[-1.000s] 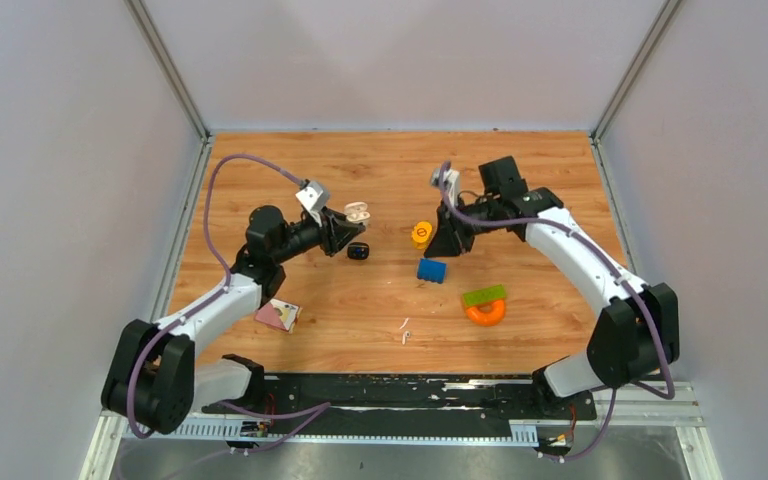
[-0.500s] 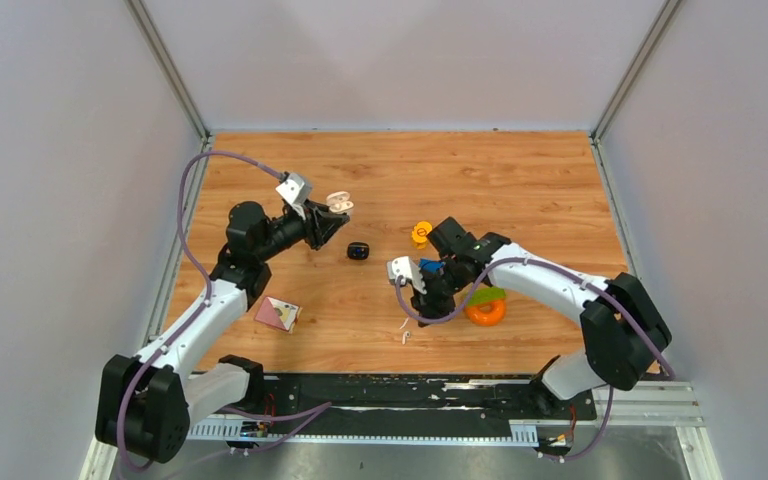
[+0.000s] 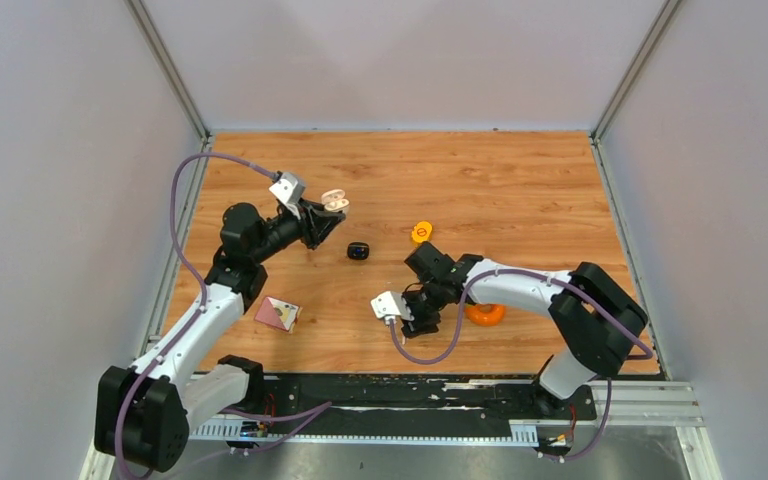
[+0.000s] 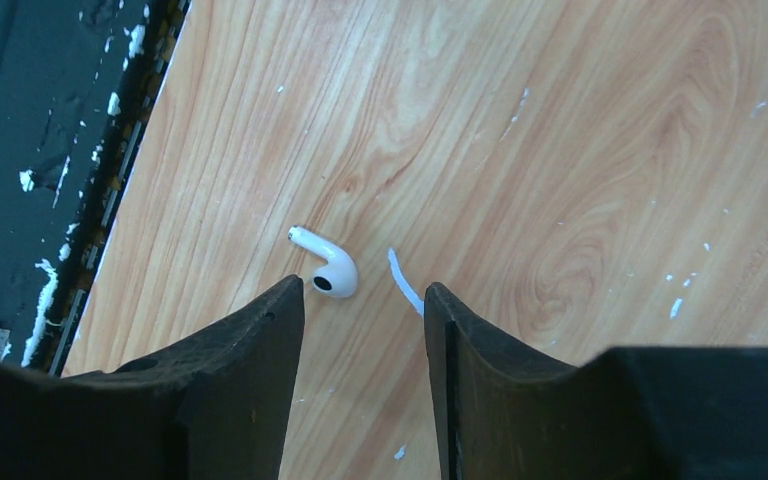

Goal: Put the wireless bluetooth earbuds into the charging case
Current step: Pick up the right earbud from the center of the board.

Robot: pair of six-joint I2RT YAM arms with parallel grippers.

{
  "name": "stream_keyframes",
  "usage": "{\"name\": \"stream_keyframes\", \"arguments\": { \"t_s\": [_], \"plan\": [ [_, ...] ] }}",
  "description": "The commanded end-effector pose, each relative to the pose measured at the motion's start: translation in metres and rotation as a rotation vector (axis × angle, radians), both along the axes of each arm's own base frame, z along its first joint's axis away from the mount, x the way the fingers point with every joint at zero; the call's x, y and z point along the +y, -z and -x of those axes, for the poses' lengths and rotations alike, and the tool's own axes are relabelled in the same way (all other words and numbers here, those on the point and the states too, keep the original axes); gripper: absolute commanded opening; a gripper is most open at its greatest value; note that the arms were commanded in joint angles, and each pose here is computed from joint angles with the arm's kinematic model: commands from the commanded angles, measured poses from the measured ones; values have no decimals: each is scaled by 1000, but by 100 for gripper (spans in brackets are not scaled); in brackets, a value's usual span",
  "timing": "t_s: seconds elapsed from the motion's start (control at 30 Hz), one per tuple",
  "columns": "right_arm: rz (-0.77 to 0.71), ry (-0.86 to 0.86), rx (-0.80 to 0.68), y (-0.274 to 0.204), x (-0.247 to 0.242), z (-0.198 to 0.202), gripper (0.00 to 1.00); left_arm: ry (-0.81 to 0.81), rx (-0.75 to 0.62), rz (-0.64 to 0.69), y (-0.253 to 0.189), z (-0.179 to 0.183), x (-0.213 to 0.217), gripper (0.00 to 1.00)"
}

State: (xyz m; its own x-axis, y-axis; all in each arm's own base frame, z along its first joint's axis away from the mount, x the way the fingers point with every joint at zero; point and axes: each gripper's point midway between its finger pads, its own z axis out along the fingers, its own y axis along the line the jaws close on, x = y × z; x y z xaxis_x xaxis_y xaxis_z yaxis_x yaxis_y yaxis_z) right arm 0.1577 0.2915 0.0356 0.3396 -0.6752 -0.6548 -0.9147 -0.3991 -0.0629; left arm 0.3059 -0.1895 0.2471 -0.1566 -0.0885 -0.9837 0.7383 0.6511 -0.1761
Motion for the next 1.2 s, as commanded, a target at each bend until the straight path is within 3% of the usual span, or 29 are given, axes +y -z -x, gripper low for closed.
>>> {"name": "stream_keyframes", "arguments": {
  "t_s": [0.0, 0.57, 0.77, 0.97, 1.17],
  "plan": [
    [-10, -85, -48, 8, 3, 3, 48, -16, -77, 40, -35, -1, 3, 0],
    [53, -109, -76, 28, 0, 16, 33, -20, -75, 45, -32, 0, 5, 1],
    [91, -95, -109, 29, -6, 10, 38, -21, -75, 45, -30, 2, 6, 1],
    [153, -106, -93, 33, -15, 11, 31, -24, -78, 46, -30, 2, 6, 1],
    [240, -123, -61, 40, -29, 15, 33, -27, -84, 46, -31, 2, 7, 1]
  ]
}}
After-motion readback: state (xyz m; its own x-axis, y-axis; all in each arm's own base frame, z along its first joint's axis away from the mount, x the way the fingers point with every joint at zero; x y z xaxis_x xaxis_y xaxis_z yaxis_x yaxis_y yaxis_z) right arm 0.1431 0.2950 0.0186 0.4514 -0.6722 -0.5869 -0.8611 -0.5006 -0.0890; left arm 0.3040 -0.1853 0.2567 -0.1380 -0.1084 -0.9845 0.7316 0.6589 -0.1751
